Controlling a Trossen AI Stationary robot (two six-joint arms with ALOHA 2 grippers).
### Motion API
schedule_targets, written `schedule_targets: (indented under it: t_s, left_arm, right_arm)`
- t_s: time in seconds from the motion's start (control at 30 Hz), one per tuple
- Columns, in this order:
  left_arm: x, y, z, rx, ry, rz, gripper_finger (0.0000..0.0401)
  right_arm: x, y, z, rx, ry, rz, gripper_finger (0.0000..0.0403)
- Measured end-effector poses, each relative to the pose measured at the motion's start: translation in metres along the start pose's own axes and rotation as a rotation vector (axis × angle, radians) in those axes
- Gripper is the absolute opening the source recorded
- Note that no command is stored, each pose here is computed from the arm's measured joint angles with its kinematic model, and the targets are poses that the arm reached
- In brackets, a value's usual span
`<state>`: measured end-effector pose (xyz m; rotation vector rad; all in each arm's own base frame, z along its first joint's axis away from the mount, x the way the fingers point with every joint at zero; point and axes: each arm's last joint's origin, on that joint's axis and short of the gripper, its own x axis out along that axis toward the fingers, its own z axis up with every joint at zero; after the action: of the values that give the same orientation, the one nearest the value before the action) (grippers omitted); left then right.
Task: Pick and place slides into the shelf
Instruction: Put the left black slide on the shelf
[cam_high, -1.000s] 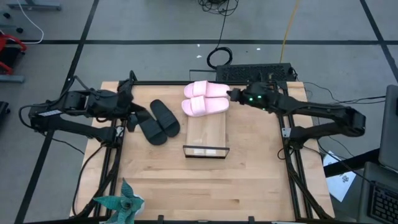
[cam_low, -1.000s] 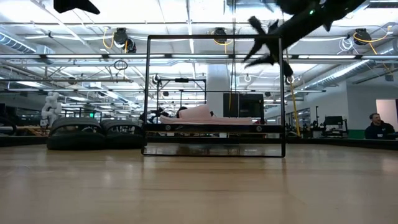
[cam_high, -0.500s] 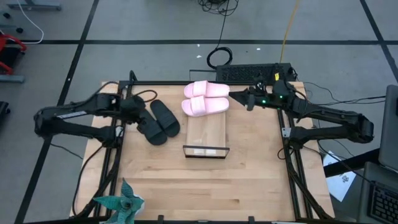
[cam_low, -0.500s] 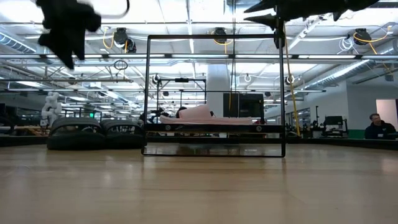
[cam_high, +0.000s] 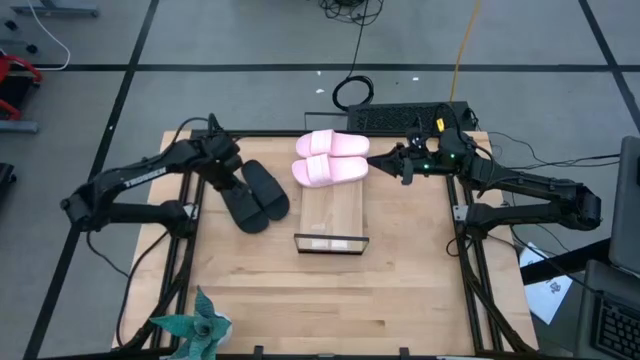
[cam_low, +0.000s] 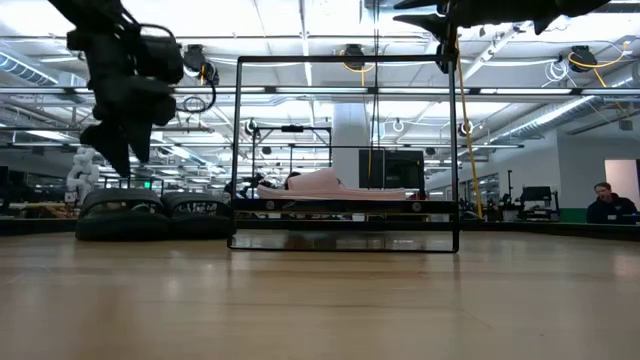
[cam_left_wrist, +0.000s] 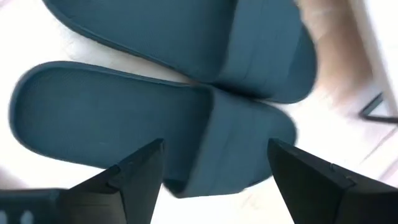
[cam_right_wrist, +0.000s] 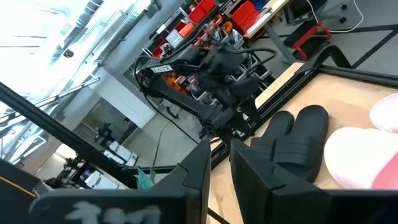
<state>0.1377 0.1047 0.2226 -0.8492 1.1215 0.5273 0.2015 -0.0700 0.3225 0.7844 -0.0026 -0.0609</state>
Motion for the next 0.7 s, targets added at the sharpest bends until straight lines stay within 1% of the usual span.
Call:
schedule_targets:
  t_s: [0.1,0.2,0.27,0.37,0.5,0.63,0.7]
  left_arm:
    - [0.007,0.013,0.007,-0.002,0.054,0.02,0.0285]
    - [0.015,0.021,0.012,-0.004,0.104,-0.054,0.0285]
    - [0.021,0.024,0.015,0.007,0.136,-0.076,0.0285]
    - [0.027,0.026,0.018,0.03,0.167,-0.083,0.0285]
    - [0.031,0.026,0.019,0.064,0.192,-0.149,0.0285]
    - [0.035,0.027,0.02,0.082,0.212,-0.128,0.0285]
    - [0.036,0.027,0.02,0.085,0.216,-0.138,0.0285]
  right_arm:
    - [0.0,0.0,0.0,0.024,-0.002,-0.001,0.0054]
    - [0.0,0.0,0.0,0.029,-0.002,-0.002,0.0054]
    - [0.0,0.0,0.0,0.029,-0.005,-0.004,0.0054]
    - [0.0,0.0,0.0,0.029,-0.008,-0.007,0.0054]
    - [0.0,-0.001,0.001,0.029,-0.042,-0.04,0.0054]
    - [0.0,-0.001,0.002,0.022,-0.057,-0.044,0.0054]
    - [0.0,-0.001,0.002,0.023,-0.068,-0.055,0.0054]
